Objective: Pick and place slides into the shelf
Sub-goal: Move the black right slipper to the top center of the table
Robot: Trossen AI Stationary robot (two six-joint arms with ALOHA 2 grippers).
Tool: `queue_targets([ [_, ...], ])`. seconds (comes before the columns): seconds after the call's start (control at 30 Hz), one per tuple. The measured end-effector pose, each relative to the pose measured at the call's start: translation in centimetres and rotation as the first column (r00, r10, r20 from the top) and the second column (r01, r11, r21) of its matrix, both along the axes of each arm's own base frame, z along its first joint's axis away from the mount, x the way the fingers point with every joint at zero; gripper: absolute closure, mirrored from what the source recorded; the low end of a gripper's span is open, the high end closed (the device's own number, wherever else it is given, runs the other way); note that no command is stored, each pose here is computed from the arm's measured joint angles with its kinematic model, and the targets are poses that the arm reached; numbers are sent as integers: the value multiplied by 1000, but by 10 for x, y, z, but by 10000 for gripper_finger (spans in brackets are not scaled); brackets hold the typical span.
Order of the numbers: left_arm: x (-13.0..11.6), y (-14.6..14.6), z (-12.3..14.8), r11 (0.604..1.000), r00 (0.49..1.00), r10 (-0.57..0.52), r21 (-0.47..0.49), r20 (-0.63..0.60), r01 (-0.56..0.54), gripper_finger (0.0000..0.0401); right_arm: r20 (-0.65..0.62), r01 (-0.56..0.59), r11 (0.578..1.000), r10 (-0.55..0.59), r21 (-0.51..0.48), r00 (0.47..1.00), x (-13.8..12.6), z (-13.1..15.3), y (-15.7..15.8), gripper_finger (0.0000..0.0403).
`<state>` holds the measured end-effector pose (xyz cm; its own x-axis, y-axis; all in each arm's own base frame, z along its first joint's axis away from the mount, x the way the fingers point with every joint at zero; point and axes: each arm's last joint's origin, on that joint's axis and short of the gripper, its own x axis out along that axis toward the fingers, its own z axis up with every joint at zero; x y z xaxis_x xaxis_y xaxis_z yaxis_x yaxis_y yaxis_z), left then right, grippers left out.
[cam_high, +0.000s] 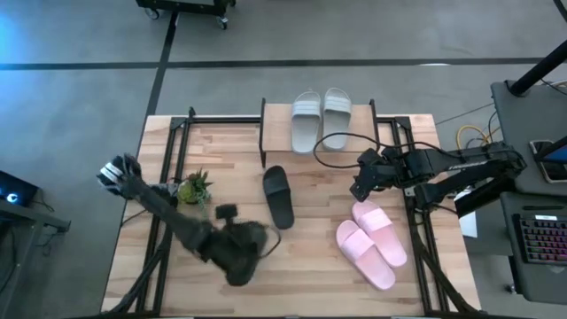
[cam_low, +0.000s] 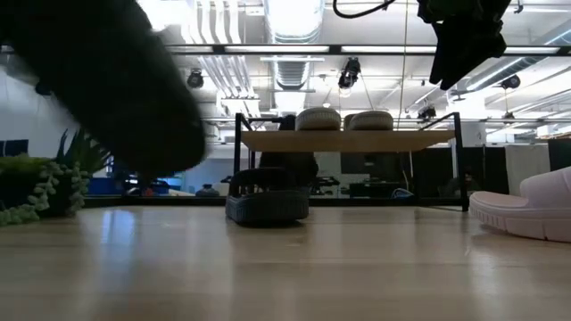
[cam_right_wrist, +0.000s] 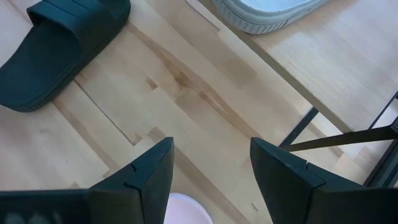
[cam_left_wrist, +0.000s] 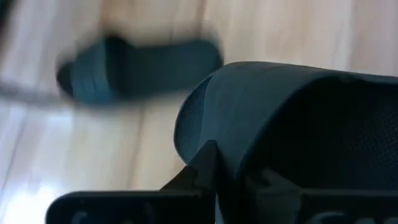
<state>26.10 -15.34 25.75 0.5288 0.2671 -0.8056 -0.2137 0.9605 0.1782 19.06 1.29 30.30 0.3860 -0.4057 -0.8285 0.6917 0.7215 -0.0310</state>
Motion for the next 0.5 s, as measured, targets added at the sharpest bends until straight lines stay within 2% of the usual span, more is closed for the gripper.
queue_targets([
  [0.07,15,16,13,999,994,-38,9,105,37,399,1,0,1000,0,0,1000,0,0,0,200],
  [0.17,43,46,21,996,978,-73,56,197,64,399,0,0,1000,0,0,1000,0,0,0,200],
  [0.3,78,85,5,995,976,-78,80,203,63,399,-1,0,1000,0,0,1000,0,0,0,200],
  [0.4,100,108,-12,996,983,-11,86,182,-5,400,-5,0,1000,0,-1,1000,0,0,0,200],
  [0.5,120,125,-16,995,976,44,81,215,-62,400,-5,0,1000,0,-1,1000,0,0,0,200],
])
